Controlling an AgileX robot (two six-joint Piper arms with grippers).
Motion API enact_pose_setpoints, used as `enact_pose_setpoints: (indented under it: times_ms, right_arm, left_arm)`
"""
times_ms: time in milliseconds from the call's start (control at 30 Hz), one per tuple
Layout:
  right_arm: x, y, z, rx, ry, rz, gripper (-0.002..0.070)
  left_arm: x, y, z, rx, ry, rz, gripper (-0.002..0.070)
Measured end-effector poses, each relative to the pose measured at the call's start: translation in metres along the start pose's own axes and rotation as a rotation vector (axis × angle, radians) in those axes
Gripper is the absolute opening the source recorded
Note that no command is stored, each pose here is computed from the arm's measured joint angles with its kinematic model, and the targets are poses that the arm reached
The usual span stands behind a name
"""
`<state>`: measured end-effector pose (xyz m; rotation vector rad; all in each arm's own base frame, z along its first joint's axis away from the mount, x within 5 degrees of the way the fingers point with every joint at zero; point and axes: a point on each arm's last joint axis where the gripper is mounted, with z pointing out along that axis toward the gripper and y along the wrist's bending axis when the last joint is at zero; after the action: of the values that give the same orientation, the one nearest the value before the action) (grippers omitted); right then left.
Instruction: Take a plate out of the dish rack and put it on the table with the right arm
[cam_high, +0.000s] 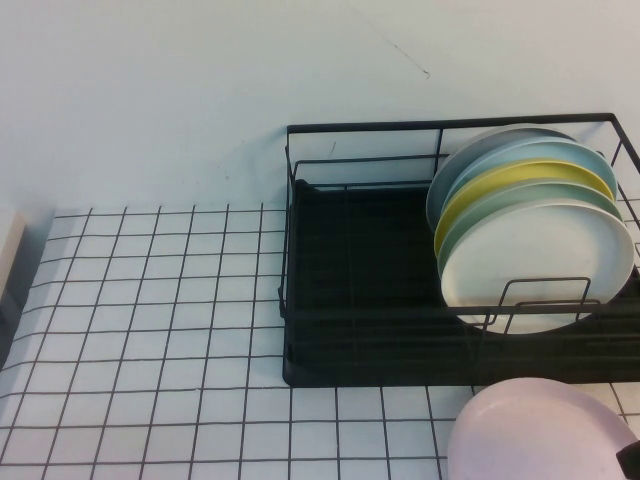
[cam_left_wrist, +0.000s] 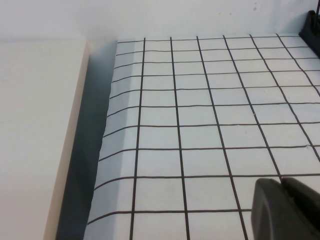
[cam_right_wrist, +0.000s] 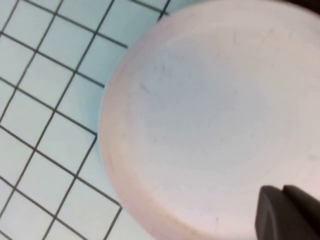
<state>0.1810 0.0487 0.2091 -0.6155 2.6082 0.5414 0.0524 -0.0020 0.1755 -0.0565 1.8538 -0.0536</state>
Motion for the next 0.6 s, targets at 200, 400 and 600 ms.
enact_pose_setpoints:
  times_ms: [200, 400, 600]
  right_arm:
    - [0.010, -0.012, 0.032, -0.028, 0.058, 0.081, -0.0002]
    - [0.007, -0.025, 0.061, -0.053, 0.048, 0.121, -0.0002]
    - [0.008, -0.039, 0.083, -0.018, 0.045, 0.161, -0.0002]
  left_arm:
    - [0.000, 0.000, 0.000, 0.000, 0.000, 0.000, -0.0003]
    - [0.000, 0.000, 0.000, 0.000, 0.000, 0.000, -0.0003]
    - [0.000, 0.000, 0.000, 0.000, 0.000, 0.000, -0.0003]
